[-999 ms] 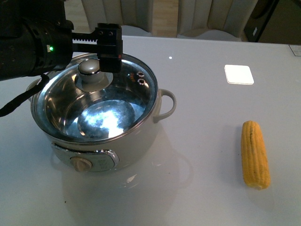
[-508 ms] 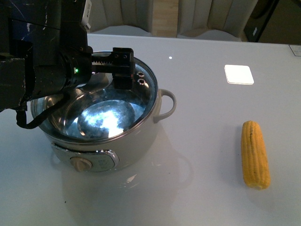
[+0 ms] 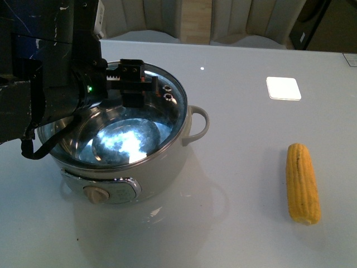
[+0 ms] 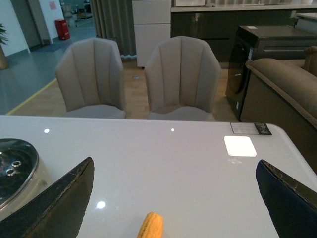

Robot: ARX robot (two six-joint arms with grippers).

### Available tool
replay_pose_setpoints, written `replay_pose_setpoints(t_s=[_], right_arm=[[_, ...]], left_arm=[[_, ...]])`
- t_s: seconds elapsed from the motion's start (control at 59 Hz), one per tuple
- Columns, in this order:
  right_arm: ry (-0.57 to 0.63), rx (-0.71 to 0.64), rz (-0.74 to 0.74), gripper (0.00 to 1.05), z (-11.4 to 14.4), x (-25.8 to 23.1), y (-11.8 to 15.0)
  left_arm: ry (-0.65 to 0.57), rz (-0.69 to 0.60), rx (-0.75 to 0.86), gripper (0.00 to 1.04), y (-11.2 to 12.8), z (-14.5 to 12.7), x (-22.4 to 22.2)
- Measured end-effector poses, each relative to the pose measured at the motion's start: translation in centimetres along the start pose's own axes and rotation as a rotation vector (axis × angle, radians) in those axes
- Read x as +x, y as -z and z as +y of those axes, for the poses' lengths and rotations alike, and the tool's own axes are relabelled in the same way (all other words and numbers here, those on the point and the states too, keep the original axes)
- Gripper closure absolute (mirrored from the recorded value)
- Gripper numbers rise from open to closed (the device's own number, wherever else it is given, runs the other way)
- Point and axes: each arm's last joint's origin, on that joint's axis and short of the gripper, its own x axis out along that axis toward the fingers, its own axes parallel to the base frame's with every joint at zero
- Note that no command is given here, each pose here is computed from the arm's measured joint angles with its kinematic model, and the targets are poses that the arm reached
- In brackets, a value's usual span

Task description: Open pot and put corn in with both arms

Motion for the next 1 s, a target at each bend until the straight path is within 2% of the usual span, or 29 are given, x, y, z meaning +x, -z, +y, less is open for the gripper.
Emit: replay_pose_setpoints(t_s=[0.135, 0.169, 0.661, 0.999], right_arm=[[0.000, 0.000, 0.000, 0.09, 0.0, 0.0, 0.0], [0.000, 0.000, 0.000, 0.09, 0.0, 0.0, 0.0], [0.000, 0.000, 0.000, 0.09, 0.0, 0.0, 0.0], [0.000, 0.000, 0.000, 0.09, 0.0, 0.0, 0.0]], left_arm=[[0.001, -0.001, 0.012, 0.59, 0.0, -0.2, 0.0], [-0.001, -0.001, 0.019, 0.60, 0.0, -0.2, 0.0], [-0.021, -0.004, 0.028, 0.61, -0.2, -0.3, -0.2], [-0.022, -0.037, 0.021, 0.61, -2.1, -0.3, -1.5]])
